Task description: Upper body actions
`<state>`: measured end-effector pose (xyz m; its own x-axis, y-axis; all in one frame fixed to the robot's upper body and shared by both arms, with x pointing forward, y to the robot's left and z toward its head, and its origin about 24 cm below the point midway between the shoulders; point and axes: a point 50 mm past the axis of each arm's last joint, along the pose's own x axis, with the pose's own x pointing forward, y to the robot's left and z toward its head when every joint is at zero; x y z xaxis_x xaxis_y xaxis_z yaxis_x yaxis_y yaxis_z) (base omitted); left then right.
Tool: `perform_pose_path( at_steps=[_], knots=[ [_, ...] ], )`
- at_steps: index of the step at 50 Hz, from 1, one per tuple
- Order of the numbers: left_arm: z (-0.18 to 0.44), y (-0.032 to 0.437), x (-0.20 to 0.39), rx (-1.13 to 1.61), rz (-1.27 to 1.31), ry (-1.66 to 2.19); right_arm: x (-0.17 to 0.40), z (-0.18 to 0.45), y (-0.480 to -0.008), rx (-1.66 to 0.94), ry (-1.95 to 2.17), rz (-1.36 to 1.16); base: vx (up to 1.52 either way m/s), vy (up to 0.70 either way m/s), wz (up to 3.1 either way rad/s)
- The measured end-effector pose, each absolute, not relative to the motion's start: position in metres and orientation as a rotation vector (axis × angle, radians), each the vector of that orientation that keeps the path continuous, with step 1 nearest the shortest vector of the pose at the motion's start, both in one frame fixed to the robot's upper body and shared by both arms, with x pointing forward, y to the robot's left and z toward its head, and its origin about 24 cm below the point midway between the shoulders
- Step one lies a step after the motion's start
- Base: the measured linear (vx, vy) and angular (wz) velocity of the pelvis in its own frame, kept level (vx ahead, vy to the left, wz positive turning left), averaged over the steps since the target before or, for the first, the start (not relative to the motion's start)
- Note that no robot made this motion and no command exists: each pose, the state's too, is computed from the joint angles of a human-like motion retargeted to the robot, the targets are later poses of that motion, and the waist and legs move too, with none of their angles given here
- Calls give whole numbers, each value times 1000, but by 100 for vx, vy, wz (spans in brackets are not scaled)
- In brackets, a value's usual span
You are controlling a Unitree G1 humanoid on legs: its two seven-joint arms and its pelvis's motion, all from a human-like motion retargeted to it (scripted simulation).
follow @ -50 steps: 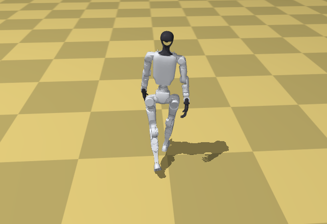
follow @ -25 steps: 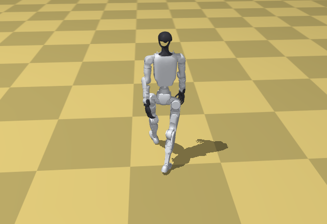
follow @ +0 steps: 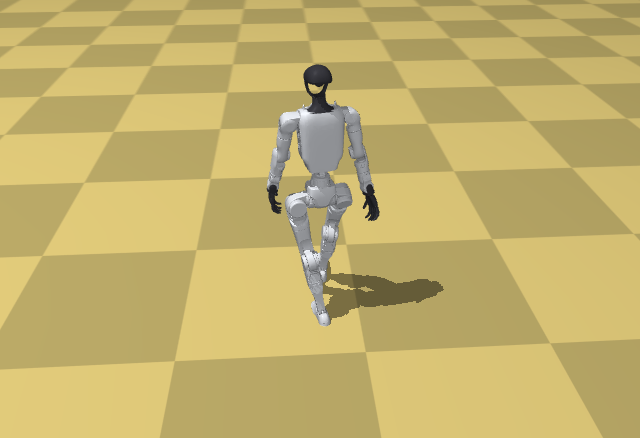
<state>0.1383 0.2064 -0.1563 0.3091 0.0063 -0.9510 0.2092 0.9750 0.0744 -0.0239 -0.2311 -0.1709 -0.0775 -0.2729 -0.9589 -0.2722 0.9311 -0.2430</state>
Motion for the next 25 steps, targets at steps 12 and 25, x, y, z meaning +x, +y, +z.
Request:
perform_pose_path(
  at_steps=[12,25],
  knots=[
    [-178,189,45,31,-97,1485,-58,-165,-233,-272,1843,-39,19,-76,51],
    [-177,194,-38,-40,62,1707,58,-168,-237,-510,1497,144,7,-74,8]
  ],
)
